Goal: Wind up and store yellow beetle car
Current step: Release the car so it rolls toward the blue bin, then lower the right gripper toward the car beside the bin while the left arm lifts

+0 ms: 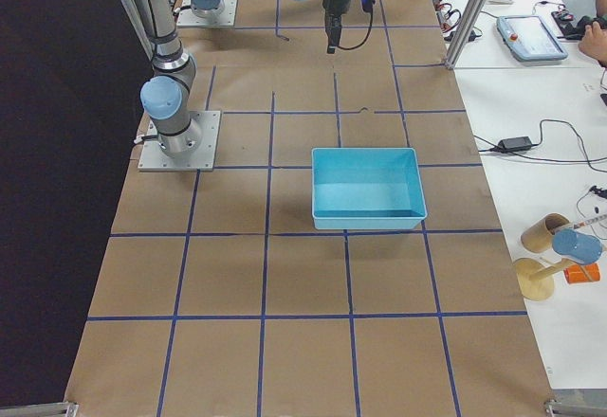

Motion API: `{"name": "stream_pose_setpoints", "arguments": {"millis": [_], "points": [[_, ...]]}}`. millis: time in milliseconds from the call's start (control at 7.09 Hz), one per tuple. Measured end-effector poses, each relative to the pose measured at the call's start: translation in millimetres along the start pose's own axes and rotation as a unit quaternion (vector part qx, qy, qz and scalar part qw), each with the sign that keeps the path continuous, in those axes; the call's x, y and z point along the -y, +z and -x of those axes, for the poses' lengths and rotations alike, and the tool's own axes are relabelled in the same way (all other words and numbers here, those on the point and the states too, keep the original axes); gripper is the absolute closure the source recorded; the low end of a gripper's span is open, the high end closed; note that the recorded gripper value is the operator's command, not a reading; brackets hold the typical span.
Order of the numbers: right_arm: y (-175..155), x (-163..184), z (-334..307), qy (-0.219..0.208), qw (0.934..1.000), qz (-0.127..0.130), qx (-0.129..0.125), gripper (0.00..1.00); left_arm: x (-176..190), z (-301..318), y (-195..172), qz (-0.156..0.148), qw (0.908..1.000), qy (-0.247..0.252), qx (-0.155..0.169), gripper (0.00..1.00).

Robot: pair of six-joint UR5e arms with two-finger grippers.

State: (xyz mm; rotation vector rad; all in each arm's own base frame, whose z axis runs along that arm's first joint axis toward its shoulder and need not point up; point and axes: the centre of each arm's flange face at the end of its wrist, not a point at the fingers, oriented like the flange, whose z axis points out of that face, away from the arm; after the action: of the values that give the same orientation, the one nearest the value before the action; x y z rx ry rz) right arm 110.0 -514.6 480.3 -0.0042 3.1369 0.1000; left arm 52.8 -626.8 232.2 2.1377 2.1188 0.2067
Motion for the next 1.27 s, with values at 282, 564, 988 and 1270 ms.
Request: {"name": "stream_pose_setpoints", "arguments": {"millis": [282,564,988,1270], "points": [[0.0,0.0,0.0,0.000,1.0000,0.000,0.000,0.00,-8.2,3.2,-26.1,0.001,1.0000,-0.004,0.004,0.29],[0.0,0.0,0.0,0.000,1.0000,0.000,0.000,0.00,-5.3,1.6,-28.0,-0.002,1.0000,-0.003,0.001,0.27],[0.0,0.0,0.0,0.000,1.0000,0.000,0.000,0.00,-0.3,-0.5,-20.9,-0.005,1.0000,0.000,-0.006,0.27],[0.0,0.0,-0.1,0.000,1.0000,0.000,0.000,0.00,-0.3,0.5,-23.7,-0.004,1.0000,0.000,-0.003,0.27]]}}
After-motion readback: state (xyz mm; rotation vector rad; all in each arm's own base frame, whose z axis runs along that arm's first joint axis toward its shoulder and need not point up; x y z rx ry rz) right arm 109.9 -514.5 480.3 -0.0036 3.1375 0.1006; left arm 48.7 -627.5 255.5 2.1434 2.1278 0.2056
